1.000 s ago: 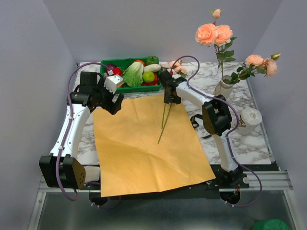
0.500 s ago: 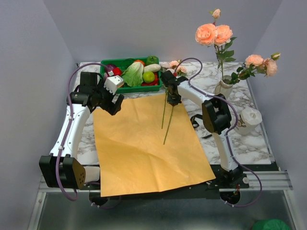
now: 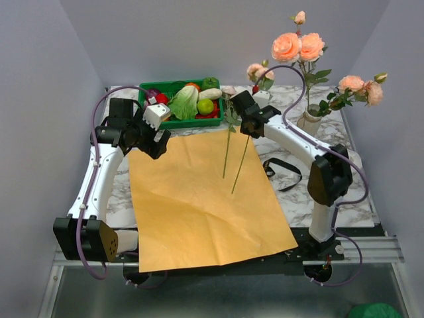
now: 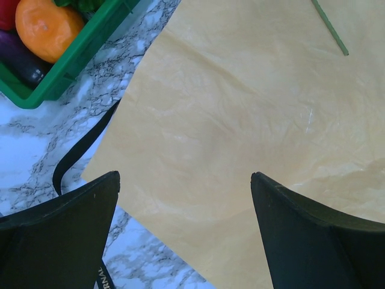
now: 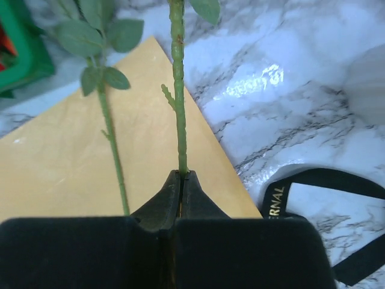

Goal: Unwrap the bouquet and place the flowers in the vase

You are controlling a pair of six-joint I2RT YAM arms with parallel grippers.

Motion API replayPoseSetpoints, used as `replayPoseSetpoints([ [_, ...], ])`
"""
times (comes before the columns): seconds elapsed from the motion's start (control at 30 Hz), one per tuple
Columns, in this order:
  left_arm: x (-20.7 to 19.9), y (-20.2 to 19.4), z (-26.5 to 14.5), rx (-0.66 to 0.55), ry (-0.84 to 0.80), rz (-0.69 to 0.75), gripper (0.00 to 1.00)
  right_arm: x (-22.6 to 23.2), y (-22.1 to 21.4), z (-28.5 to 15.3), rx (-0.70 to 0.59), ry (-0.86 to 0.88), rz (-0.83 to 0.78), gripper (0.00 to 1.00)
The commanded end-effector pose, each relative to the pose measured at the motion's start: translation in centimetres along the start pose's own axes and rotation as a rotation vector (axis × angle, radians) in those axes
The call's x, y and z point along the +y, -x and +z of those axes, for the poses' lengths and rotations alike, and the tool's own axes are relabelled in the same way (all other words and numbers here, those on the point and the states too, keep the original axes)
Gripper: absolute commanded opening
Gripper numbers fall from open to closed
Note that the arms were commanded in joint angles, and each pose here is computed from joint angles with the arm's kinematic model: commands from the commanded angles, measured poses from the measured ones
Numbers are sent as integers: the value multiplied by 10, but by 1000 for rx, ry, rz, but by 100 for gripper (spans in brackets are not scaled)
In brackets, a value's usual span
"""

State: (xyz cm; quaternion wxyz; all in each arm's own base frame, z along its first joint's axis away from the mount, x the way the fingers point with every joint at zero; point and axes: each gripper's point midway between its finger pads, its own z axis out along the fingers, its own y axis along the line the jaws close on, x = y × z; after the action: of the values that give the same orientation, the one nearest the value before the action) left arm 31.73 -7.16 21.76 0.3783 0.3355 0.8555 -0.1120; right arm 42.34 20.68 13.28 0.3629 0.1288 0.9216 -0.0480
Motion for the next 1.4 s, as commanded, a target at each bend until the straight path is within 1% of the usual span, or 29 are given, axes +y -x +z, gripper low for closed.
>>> replayPoseSetpoints([
  [0.0, -2, 17, -19, -53, 12, 11, 99, 1, 33, -37, -219, 32, -21, 1],
  [0.03, -1, 18, -19, -55, 14, 13, 99, 7, 39, -41, -267, 54, -55, 1],
  [0.07, -1, 19, -20, -57, 15, 11, 99, 15, 35, -50, -289, 83, -89, 1],
  [0.1, -2, 19, -20, -58, 14, 11, 99, 13, 23, -48, -289, 90, -132, 1],
  [0.13, -2, 18, -19, -57, 13, 9, 99, 21, 36, -63, -354, 144, -155, 1],
  [0.2, -2, 19, -19, -60, 13, 6, 99, 31, 26, -75, -385, 209, -222, 1],
  [0.23, -1, 19, -18, -59, 12, 3, 99, 35, 38, -89, -441, 242, -244, 1],
  [0.3, -1, 20, -18, -62, 12, 0, 99, 45, 41, -109, -489, 291, -289, 1],
  [0.33, -1, 21, -19, -65, 13, 0, 99, 51, 52, -120, -550, 315, -334, 1],
  [0.4, -1, 23, -19, -67, 13, -3, 99, 62, 63, -150, -625, 367, -375, 1],
  [0.43, 0, 24, -20, -69, 16, -4, 99, 68, 76, -167, -683, 385, -418, 1],
  [0.53, 1, 25, -20, -72, 17, -7, 99, 76, 99, -212, -807, 416, -457, 1],
  [0.63, 1, 24, -19, -72, 20, -9, 99, 77, 121, -269, -932, 471, -458, 1],
  [0.67, 2, 23, -18, -68, 22, -11, 99, 83, 121, -290, -967, 515, -467, 1],
  [0.8, 2, 23, -16, -65, 20, -15, 99, 74, 135, -353, -1099, 538, -465, 1],
  [0.83, 2, 23, -16, -65, 20, -14, 99, 62, 147, -373, -1158, 525, -426, 1],
  [0.93, 3, 24, -17, -67, 23, -16, 99, 27, 168, -406, -1242, 494, -327, 1],
  [0.97, 3, 24, -16, -66, 22, -16, 99, 3, 179, -420, -1278, 473, -279, 1],
  [1.0, 4, 24, -16, -66, 24, -16, 99, -11, 185, -427, -1305, 447, -257, 1],
  [1.03, 4, 24, -16, -69, 26, -14, 99, -29, 192, -435, -1346, 400, -247, 1],
  [1.1, 4, 24, -15, -68, 25, -15, 99, -68, 203, -446, -1381, 321, -186, 1],
  [1.13, 4, 24, -15, -68, 25, -15, 99, -93, 212, -455, -1425, 265, -131, 1],
  [1.17, 4, 25, -15, -70, 23, -14, 99, -105, 213, -446, -1431, 212, -129, 1],
  [1.2, 3, 26, -15, -74, 19, -16, 99, -133, 218, -452, -1449, 184, -76, 1],
  [1.23, 3, 27, -15, -78, 13, -19, 99, -146, 221, -450, -1455, 168, -32, 1],
  [1.27, 3, 28, -14, -81, 9, -18, 99, -163, 224, -440, -1465, 109, -24, 1],
  [1.3, 2, 28, -13, -81, 6, -19, 99, -182, 226, -443, -1480, 91, 12, 1],
  [1.33, 2, 30, -13, -87, 0, -19, 99, -191, 227, -440, -1488, 89, 47, 1],
  [1.37, 2, 29, -11, -82, -4, -21, 99, -204, 230, -436, -1505, 40, 53, 1],
])
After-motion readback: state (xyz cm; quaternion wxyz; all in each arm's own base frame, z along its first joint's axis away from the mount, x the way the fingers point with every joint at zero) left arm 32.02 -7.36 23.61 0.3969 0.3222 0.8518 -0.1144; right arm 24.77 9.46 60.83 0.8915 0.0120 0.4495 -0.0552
